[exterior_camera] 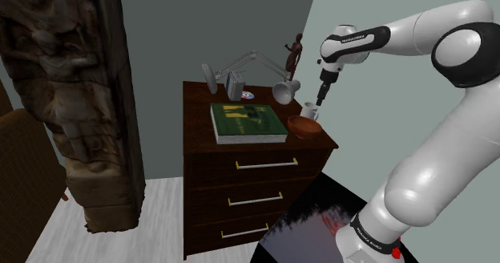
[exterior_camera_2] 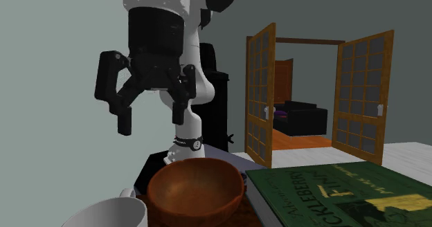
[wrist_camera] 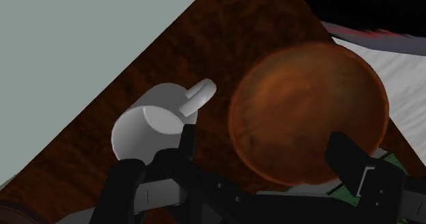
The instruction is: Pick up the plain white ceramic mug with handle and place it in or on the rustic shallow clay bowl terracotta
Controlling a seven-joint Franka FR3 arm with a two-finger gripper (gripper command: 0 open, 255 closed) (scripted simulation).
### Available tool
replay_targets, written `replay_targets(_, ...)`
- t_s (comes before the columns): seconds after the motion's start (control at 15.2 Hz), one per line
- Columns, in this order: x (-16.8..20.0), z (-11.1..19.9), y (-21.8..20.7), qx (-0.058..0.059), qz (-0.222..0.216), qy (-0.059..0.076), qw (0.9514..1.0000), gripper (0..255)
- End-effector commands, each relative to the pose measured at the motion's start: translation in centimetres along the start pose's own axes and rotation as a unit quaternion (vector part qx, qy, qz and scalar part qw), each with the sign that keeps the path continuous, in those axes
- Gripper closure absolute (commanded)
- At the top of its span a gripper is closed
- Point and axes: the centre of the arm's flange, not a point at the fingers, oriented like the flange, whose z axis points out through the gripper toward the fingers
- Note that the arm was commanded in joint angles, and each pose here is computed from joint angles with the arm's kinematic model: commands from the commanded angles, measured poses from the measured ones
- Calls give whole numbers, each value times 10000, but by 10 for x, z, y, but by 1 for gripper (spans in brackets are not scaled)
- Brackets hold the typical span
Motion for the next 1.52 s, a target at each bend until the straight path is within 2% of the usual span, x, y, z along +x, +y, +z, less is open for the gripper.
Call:
replay_targets(0.0,7,11,24,30,-104,17,9999,0)
replay_targets(0.59,45,62,129,190,-496,88,9985,0)
replay_targets(1.12,47,104,132,198,-514,91,9984,0)
replay_targets(1.45,47,104,132,198,-514,91,9984,0)
